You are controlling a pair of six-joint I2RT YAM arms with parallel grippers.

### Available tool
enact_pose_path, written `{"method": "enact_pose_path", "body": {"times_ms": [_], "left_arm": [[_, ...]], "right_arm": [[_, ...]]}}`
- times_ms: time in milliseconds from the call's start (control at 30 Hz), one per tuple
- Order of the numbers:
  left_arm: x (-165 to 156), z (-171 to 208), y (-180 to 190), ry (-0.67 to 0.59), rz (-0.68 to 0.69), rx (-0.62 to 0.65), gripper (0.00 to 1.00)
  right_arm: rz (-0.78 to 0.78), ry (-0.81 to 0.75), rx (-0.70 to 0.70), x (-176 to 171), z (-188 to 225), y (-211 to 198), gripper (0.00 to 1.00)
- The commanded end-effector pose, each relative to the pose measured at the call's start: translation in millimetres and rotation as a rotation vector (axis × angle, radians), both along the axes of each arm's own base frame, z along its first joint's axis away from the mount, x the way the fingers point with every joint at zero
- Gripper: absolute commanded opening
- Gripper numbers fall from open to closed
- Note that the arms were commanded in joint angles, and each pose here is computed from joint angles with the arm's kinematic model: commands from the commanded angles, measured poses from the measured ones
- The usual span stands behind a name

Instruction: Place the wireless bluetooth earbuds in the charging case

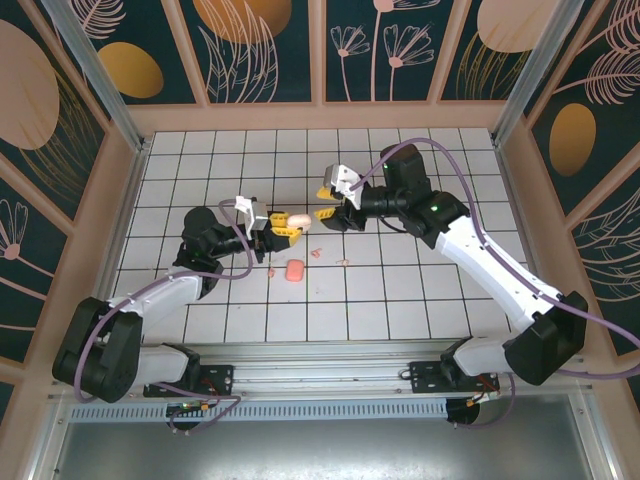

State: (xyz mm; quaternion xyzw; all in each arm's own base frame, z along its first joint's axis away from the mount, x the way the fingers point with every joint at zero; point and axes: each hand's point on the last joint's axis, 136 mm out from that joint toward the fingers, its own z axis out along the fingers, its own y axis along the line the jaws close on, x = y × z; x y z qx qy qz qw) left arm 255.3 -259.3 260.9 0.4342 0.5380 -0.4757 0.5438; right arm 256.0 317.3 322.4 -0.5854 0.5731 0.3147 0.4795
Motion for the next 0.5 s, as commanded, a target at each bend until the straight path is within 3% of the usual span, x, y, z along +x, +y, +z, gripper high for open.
{"method": "enact_pose_path", "body": {"times_ms": [0,467], "left_arm": [[-8.6,20.0,-2.8,-0.081,-0.047,-0.007,0.18],[-9.1,33.2,-4.7,-0.112,-0.07,-0.022,0.18]], "right_arm": [[0.113,0.037,0.017,-13.7,2.4,7.0,0.44],[0.182,0.084,0.006,-19.0,-3.5,13.7,0.43]]}}
